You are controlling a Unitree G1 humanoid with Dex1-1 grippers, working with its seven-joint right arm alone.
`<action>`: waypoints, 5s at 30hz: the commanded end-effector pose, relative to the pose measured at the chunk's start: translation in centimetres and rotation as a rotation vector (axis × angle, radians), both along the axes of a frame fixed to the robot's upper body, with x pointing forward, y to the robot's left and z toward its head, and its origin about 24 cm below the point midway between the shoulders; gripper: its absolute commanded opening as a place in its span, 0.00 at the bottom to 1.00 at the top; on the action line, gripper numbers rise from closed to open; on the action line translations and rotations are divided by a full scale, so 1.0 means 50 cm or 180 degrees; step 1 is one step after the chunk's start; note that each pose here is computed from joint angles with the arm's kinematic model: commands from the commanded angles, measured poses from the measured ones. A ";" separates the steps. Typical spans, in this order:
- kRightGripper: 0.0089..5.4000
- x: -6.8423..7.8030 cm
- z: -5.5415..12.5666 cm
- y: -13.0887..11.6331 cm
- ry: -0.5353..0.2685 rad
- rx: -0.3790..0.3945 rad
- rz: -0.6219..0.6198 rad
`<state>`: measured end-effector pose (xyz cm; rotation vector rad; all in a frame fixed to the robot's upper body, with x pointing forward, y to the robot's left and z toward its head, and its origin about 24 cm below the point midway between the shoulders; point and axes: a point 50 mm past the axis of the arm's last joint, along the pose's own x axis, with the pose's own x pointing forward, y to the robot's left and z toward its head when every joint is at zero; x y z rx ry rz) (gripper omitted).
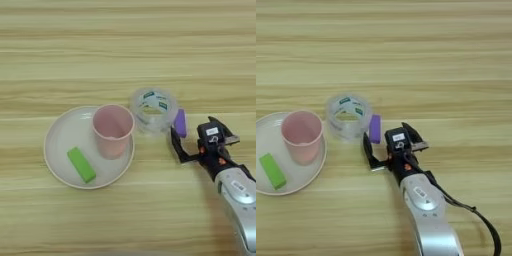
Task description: Move the objects on the table
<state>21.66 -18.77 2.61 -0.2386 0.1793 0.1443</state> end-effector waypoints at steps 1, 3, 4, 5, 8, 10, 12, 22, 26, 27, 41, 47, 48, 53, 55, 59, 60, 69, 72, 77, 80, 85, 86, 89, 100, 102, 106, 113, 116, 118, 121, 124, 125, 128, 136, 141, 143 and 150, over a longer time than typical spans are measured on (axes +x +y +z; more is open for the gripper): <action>0.99 0.022 0.026 0.003 -0.0241 -0.0060 0.0029; 0.99 0.026 0.016 0.003 -0.0196 -0.0107 -0.0007; 0.99 0.029 0.010 0.002 -0.0166 -0.0129 -0.0042; 0.99 0.031 0.005 0.001 -0.0143 -0.0144 -0.0068; 0.99 0.036 -0.006 0.000 -0.0081 -0.0129 -0.0130; 0.99 0.040 -0.013 -0.001 -0.0035 -0.0103 -0.0178; 0.99 0.043 -0.022 -0.002 0.0032 -0.0053 -0.0225; 0.92 0.049 -0.066 0.002 0.0393 0.0062 -0.0265; 0.86 0.048 -0.072 0.004 0.0478 0.0100 -0.0260; 0.85 0.047 -0.074 0.005 0.0503 0.0104 -0.0245; 0.63 0.046 -0.077 0.011 0.0611 0.0170 -0.0190; 0.53 0.046 -0.076 0.010 0.0622 0.0172 -0.0213; 0.51 0.046 -0.076 0.009 0.0620 0.0167 -0.0222; 0.44 0.048 -0.078 0.003 0.0626 0.0136 -0.0294; 0.39 0.049 -0.078 0.001 0.0623 0.0129 -0.0316; 0.31 0.052 -0.075 -0.007 0.0581 0.0118 -0.0420; 0.29 0.053 -0.075 -0.009 0.0568 0.0106 -0.0444; 0.26 0.063 -0.081 -0.044 0.0592 0.0036 -0.0809; 0.26 0.065 -0.083 -0.057 0.0614 0.0023 -0.0926; 0.26 0.067 -0.086 -0.068 0.0630 0.0022 -0.1004; 0.26 0.067 -0.086 -0.067 0.0630 0.0019 -0.0985; 0.37 0.068 -0.083 -0.064 0.0556 -0.0022 -0.0937; 0.38 0.068 -0.082 -0.065 0.0544 -0.0027 -0.0938; 0.44 0.069 -0.074 -0.065 0.0435 -0.0033 -0.0907; 0.62 0.080 0.008 -0.067 -0.0245 0.0086 -0.0649; 0.66 0.087 0.031 -0.066 -0.0357 0.0125 -0.0574; 0.72 0.114 0.111 -0.055 -0.0732 0.0153 -0.0437; 0.85 0.147 0.206 -0.018 -0.1022 0.0326 -0.0108; 0.93 0.158 0.212 -0.007 -0.0946 0.0388 0.0006; 0.98 0.170 0.212 0.006 -0.0853 0.0388 0.0119; 1.00 0.189 0.208 0.025 -0.0712 0.0394 0.0247; 1.00 0.203 0.202 0.045 -0.0597 0.0330 0.0377; 1.00 0.205 0.202 0.052 -0.0572 0.0300 0.0423; 1.00 0.209 0.199 0.067 -0.0490 0.0176 0.0549; 1.00 0.200 0.192 0.072 -0.0400 -0.0404 0.0610; 1.00 0.191 0.177 0.064 -0.0276 -0.0836 0.0616; 1.00 0.193 0.169 0.062 -0.0183 -0.0926 0.0621; 1.00 0.211 0.145 0.062 0.0143 -0.0822 0.0626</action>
